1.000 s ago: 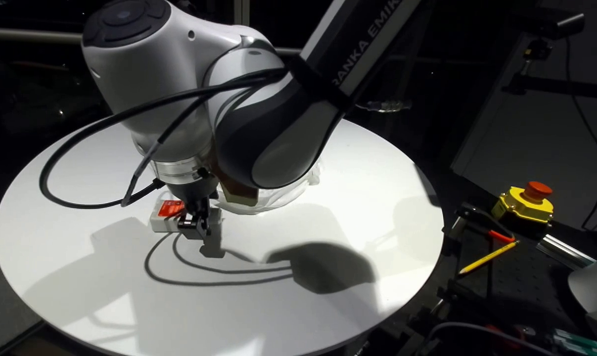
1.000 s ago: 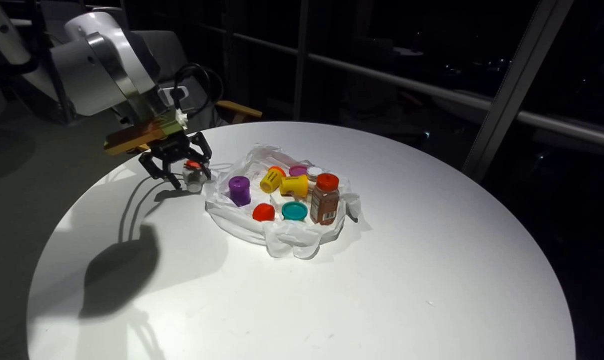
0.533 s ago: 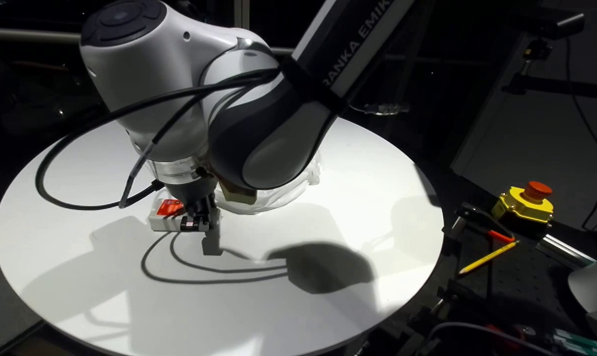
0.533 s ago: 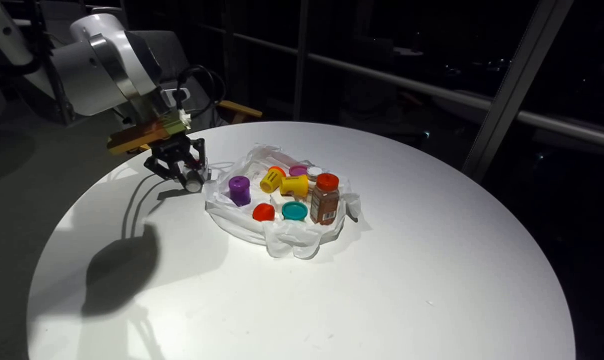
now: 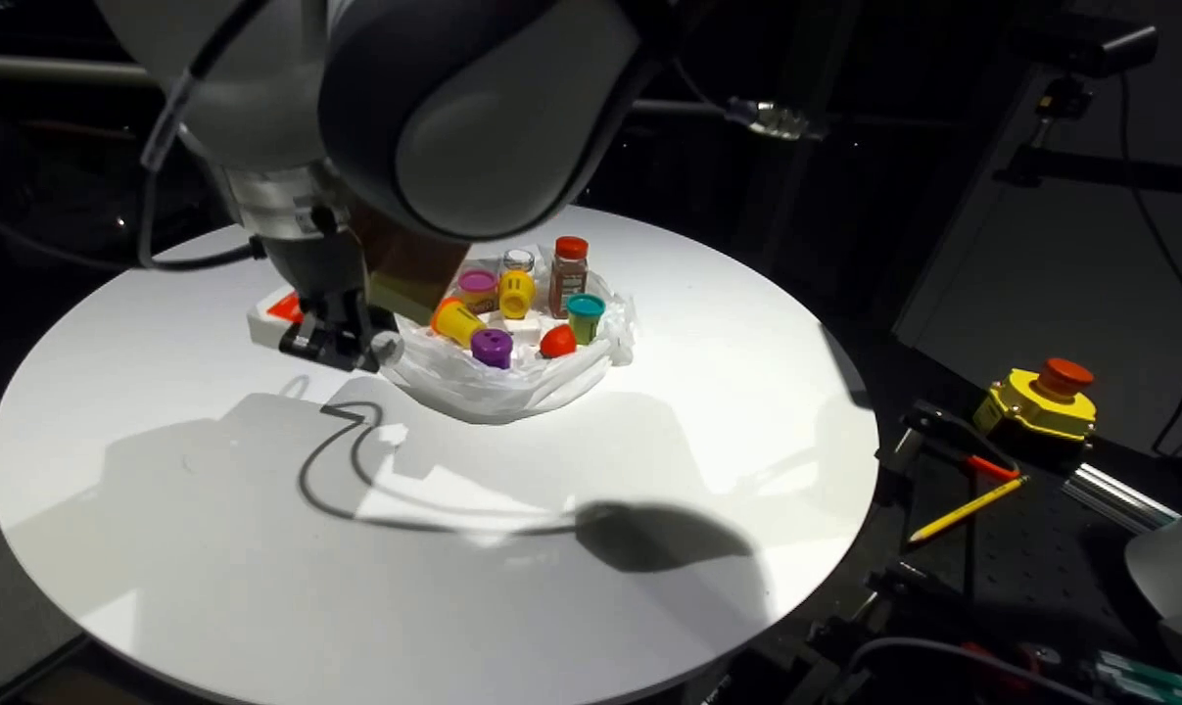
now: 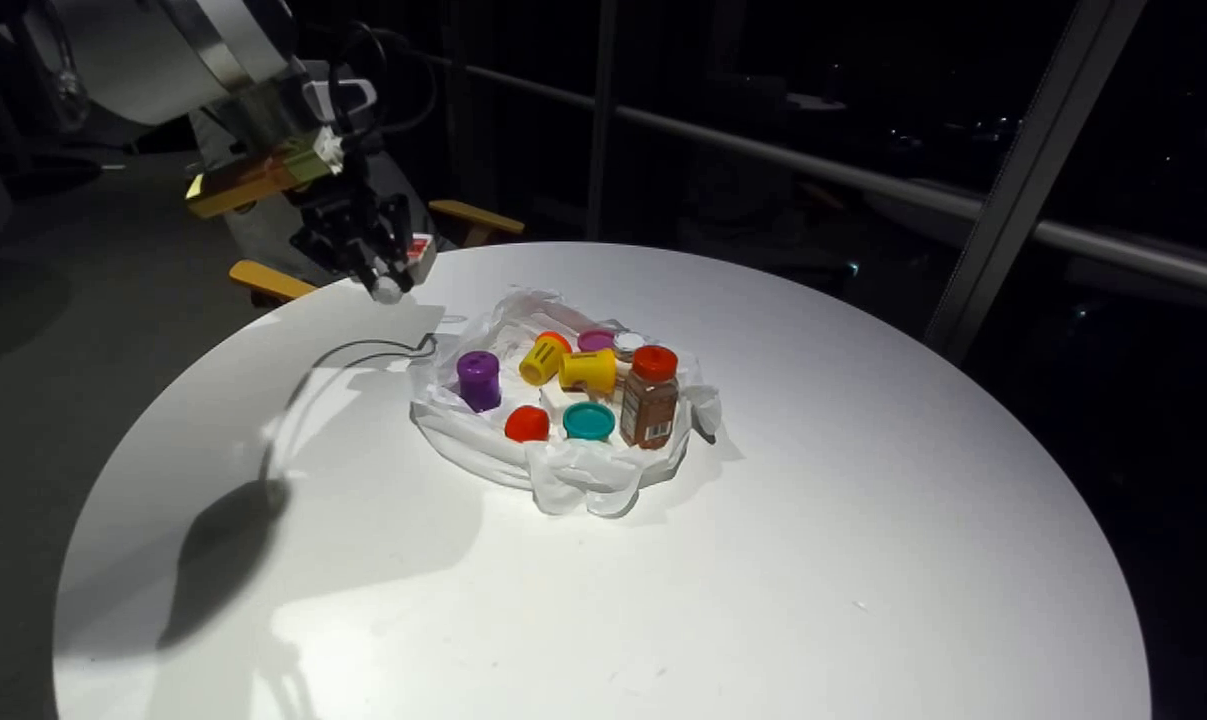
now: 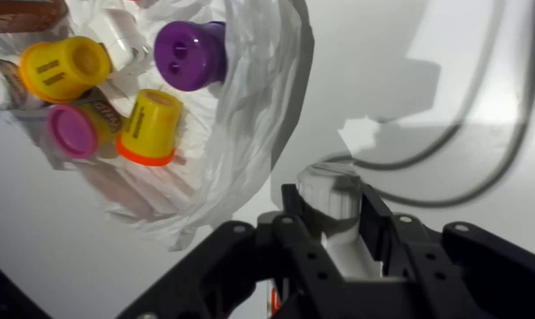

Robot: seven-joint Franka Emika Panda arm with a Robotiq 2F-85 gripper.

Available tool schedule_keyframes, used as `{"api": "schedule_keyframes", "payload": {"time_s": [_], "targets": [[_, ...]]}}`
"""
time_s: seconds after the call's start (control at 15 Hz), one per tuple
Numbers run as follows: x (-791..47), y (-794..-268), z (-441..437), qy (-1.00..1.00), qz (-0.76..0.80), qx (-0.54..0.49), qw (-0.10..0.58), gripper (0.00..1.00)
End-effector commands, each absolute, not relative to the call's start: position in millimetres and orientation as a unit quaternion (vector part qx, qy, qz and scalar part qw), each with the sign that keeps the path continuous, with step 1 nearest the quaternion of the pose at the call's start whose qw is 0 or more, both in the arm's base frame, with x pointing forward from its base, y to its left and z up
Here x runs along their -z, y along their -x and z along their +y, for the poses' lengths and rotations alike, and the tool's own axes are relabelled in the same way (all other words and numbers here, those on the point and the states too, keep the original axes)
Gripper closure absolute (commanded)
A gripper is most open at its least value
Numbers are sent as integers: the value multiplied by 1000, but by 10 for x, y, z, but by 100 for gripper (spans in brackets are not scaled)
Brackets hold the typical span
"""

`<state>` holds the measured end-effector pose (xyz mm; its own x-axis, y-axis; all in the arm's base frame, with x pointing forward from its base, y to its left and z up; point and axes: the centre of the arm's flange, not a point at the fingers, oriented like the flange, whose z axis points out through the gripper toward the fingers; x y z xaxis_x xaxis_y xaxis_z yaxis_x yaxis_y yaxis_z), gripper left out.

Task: Put all the objects on the table into the plastic bag.

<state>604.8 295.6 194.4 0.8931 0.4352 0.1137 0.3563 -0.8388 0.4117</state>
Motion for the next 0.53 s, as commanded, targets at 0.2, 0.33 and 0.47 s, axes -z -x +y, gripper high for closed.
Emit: {"api": "schedule_keyframes", "payload": {"time_s": [0.2, 0.33, 0.47], "targets": [[-2357, -6154, 2172, -963, 31, -141, 226, 82], [-2216, -6239, 1920, -960, -25, -139, 242, 82], [-2052, -6309, 1691, -956, -77, -132, 252, 82]]}}
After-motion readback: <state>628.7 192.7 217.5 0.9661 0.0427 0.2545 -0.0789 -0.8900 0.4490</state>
